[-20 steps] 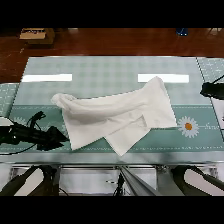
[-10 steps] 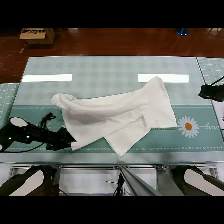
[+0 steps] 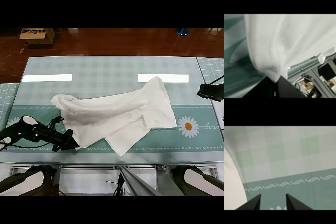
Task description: Fold the shirts.
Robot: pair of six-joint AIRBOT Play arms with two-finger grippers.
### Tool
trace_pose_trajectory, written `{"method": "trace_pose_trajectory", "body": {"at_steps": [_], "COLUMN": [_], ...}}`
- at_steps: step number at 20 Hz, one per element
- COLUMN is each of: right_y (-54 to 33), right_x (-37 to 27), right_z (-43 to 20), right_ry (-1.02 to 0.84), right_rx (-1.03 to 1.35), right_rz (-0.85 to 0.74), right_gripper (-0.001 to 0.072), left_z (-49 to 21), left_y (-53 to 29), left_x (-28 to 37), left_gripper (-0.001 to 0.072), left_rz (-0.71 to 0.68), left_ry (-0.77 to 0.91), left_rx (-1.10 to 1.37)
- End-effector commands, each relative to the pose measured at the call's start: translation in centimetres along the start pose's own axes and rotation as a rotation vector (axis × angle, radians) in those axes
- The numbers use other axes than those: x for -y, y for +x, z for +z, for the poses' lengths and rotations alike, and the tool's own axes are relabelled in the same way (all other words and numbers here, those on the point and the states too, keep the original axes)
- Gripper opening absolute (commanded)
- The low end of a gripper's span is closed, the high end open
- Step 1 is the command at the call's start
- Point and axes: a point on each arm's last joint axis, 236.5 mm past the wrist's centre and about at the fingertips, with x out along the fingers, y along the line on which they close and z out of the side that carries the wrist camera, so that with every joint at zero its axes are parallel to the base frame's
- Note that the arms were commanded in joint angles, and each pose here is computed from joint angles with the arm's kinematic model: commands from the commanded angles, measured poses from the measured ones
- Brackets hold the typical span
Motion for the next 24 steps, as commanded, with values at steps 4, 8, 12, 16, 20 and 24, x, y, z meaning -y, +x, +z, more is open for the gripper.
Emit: {"method": "trace_pose_trajectory", "body": {"at_steps": [4,8,12,16,20,24], "right_y": [3.9,6.8,9.9,12.8,15.1,15.2], "right_x": [-4.3,-10.2,-10.6,-11.1,-12.9,-12.9], "right_z": [-0.8,1.0,1.9,-0.3,-1.8,-1.1], "right_ry": [0.099,0.111,0.212,0.212,0.180,0.093], "right_rx": [-0.079,-0.033,-0.015,-0.090,-0.136,-0.133], "right_rz": [0.241,0.567,0.630,0.643,0.625,0.566], "right_gripper": [0.0488,0.0489,0.0490,0.0490,0.0478,0.0031], "left_z": [2.3,1.9,2.2,2.7,3.0,4.1], "left_y": [-0.5,-0.9,-1.2,-1.6,-1.7,-2.5], "left_x": [-0.3,0.3,0.8,1.2,1.6,3.7], "left_gripper": [0.0021,0.0022,0.0021,0.0022,0.0022,0.0021], "left_rz": [0.029,0.019,0.008,0.004,-0.011,-0.070], "left_ry": [0.059,0.088,0.093,0.101,0.098,0.189], "left_rx": [0.113,0.118,0.133,0.146,0.159,0.205]}}
